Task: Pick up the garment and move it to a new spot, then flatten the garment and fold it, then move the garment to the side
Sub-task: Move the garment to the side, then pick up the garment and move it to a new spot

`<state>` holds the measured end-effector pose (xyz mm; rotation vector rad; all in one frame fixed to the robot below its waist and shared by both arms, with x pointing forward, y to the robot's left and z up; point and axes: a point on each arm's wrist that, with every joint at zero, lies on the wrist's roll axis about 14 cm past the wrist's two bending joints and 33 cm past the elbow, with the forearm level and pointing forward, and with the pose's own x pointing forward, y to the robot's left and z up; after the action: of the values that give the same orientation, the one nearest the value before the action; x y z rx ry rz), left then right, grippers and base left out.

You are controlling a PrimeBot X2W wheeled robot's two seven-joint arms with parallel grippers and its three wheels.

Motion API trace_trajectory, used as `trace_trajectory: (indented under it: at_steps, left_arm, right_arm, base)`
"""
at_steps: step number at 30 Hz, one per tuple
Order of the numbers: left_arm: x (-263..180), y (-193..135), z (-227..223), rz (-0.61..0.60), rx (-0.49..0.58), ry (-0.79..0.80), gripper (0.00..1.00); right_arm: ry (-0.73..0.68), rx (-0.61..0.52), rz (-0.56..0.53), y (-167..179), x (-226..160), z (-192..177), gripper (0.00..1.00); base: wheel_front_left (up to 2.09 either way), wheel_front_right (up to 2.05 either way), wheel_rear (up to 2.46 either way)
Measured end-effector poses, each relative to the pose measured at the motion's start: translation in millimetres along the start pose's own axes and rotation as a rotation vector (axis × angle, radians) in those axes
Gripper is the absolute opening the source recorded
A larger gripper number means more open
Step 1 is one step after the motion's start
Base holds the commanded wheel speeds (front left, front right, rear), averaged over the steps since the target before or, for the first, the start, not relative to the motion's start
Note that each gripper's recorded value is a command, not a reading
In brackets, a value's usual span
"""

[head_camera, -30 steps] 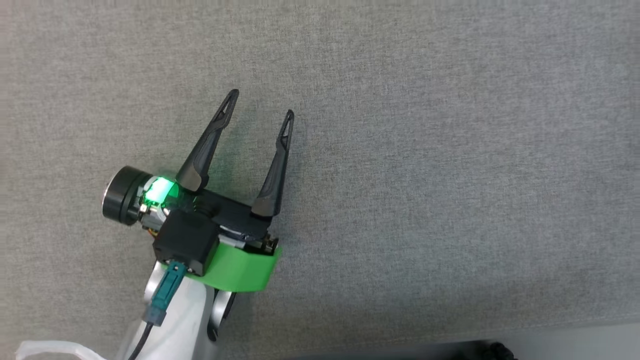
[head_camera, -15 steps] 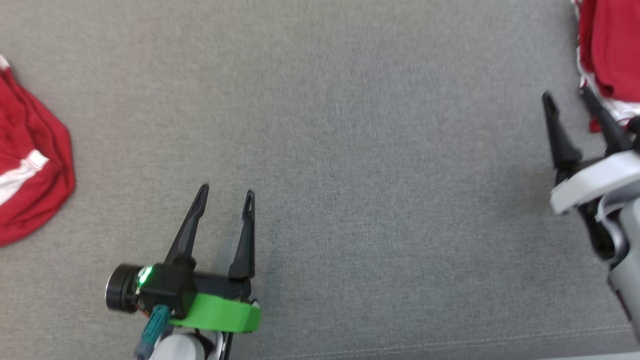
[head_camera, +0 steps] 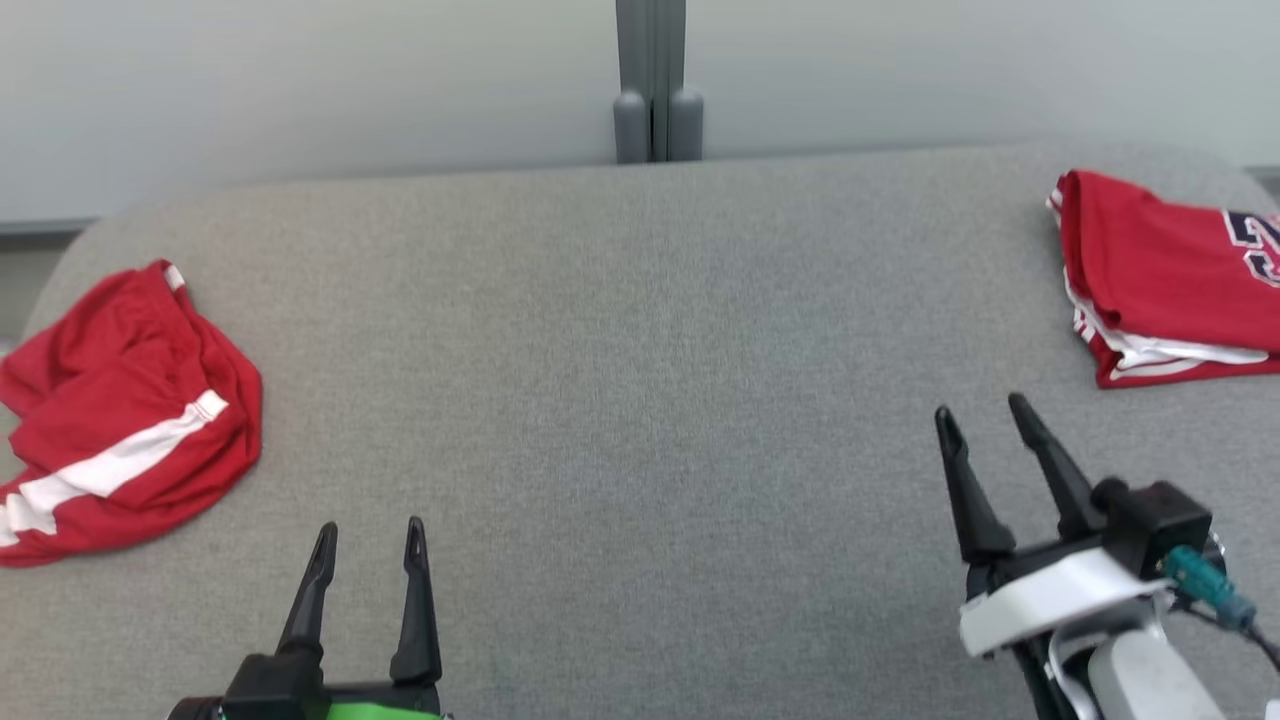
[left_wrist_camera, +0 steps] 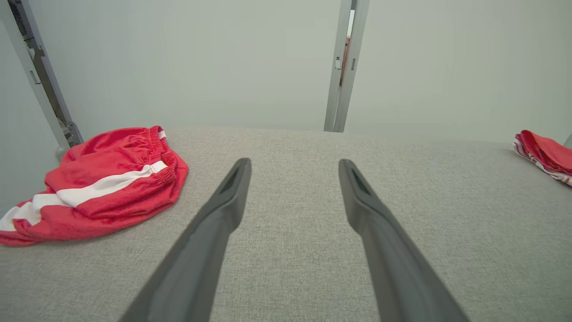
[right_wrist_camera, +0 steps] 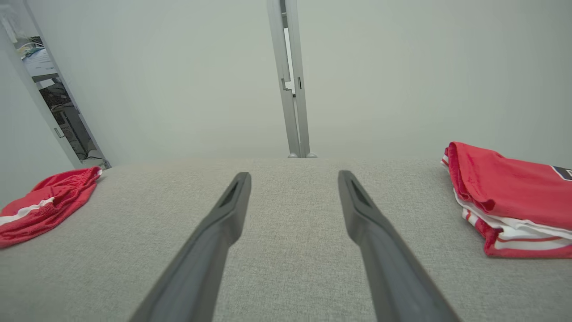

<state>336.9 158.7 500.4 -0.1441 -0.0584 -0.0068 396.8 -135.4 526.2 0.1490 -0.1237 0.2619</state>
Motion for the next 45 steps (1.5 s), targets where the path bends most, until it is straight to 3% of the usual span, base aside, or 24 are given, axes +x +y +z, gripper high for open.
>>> trace_trajectory:
  at_steps: [4, 13, 45]
  left_arm:
    - [-16.2, 5.2, 16.2, 0.01, 0.018, -0.053, 1.0]
    - [-29.8, 3.8, 24.1, -0.007, 0.042, -0.083, 1.0]
    - [-28.6, -7.6, 15.7, -0.061, 0.045, -0.055, 1.0]
  right_arm:
    - [-0.02, 0.006, 0.01, 18.3, -26.1, 6.7, 1.0]
    - [-0.013, -0.004, 0.003, 25.3, -50.3, 4.8, 1.0]
    - [0.021, -0.012, -0.051, 13.5, -58.1, -6.6, 1.0]
  base:
    - [0.0, 0.0, 0.0]
    - [0.0, 0.0, 0.0]
    - [0.0, 0.0, 0.0]
